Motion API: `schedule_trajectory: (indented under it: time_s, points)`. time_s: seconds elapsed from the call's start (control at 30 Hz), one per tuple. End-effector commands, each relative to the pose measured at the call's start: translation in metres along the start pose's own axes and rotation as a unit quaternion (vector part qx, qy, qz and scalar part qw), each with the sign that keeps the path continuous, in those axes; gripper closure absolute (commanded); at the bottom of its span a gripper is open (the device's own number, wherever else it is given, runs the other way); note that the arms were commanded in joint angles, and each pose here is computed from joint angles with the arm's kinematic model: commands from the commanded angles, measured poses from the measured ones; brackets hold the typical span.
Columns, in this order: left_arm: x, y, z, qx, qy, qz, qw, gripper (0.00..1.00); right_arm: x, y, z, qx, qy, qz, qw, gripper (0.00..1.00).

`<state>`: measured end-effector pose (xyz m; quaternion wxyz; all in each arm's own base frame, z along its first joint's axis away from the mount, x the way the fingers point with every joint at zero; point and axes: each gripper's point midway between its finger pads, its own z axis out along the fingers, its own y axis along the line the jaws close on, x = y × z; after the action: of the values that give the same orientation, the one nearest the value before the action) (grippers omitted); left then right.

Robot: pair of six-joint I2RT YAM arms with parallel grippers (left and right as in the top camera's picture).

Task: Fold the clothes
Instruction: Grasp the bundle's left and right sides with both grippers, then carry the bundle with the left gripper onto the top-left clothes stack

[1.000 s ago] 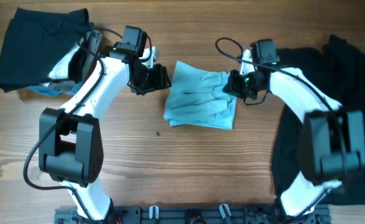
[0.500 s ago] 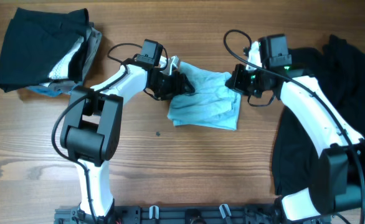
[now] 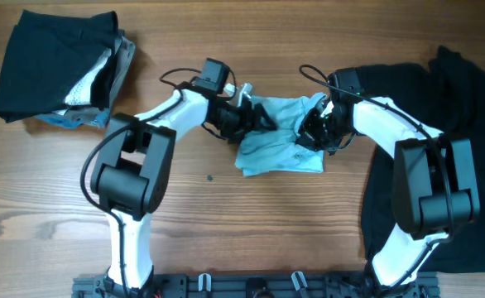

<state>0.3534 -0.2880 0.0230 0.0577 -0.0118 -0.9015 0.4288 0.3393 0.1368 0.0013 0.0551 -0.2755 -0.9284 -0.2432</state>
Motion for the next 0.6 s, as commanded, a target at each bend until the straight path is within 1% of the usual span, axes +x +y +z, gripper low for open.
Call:
schedule_trajectory:
  time_s: [0.0,0.07,0.1,0.17,0.2,0.23,0.27,0.3,0.33,0.37,0.43,0.53,0.57]
  points:
    - [0.011,0.011,0.032,-0.026,0.012,-0.045,0.999,0.24,0.005,-0.012,0.017,0.017,0.021,0.018,0.999,0.92]
    - [0.010,0.014,0.038,-0.045,0.002,-0.060,0.997,0.31,0.005,-0.012,0.017,0.017,0.022,0.018,0.999,0.92]
    - [0.009,0.017,0.039,-0.059,-0.005,-0.070,0.996,0.38,0.005,-0.012,0.017,0.017,0.022,0.018,0.999,0.92]
    - [0.004,0.018,0.039,-0.063,-0.017,-0.063,0.996,0.53,0.005,-0.012,0.017,0.017,0.022,0.017,0.999,0.93]
    - [0.002,0.017,0.039,-0.060,-0.021,-0.058,0.996,0.64,0.006,-0.011,0.017,0.016,0.023,0.015,1.000,0.93]
    - [-0.001,0.014,0.039,-0.056,-0.025,-0.040,0.997,0.78,0.007,-0.010,0.017,0.011,0.026,0.006,1.000,0.96]
    - [-0.002,0.013,0.039,-0.055,-0.026,-0.017,0.998,0.88,0.009,-0.008,0.016,0.007,0.032,-0.002,0.999,0.96]
    - [-0.001,0.013,0.038,-0.050,-0.019,0.003,0.999,0.93,0.012,-0.008,0.012,0.007,0.034,-0.019,0.999,0.96]
    - [0.001,0.012,0.036,-0.042,-0.012,0.012,0.999,0.96,0.014,-0.005,0.005,0.004,0.031,-0.037,0.999,0.96]
    - [0.002,0.011,0.031,-0.032,-0.006,0.020,0.999,0.96,0.015,-0.002,-0.002,0.003,0.025,-0.053,0.998,0.96]
    - [-0.003,0.012,0.008,-0.030,-0.010,0.029,0.999,0.96,0.018,0.017,-0.032,-0.024,-0.008,-0.114,0.993,0.96]
    - [-0.023,-0.002,-0.049,-0.028,-0.046,0.041,0.998,0.96,0.021,0.041,-0.071,-0.058,-0.061,-0.157,0.984,0.96]
    - [-0.035,-0.013,-0.082,-0.024,-0.076,0.053,0.995,0.96,0.022,0.049,-0.085,-0.071,-0.083,-0.170,0.979,0.95]
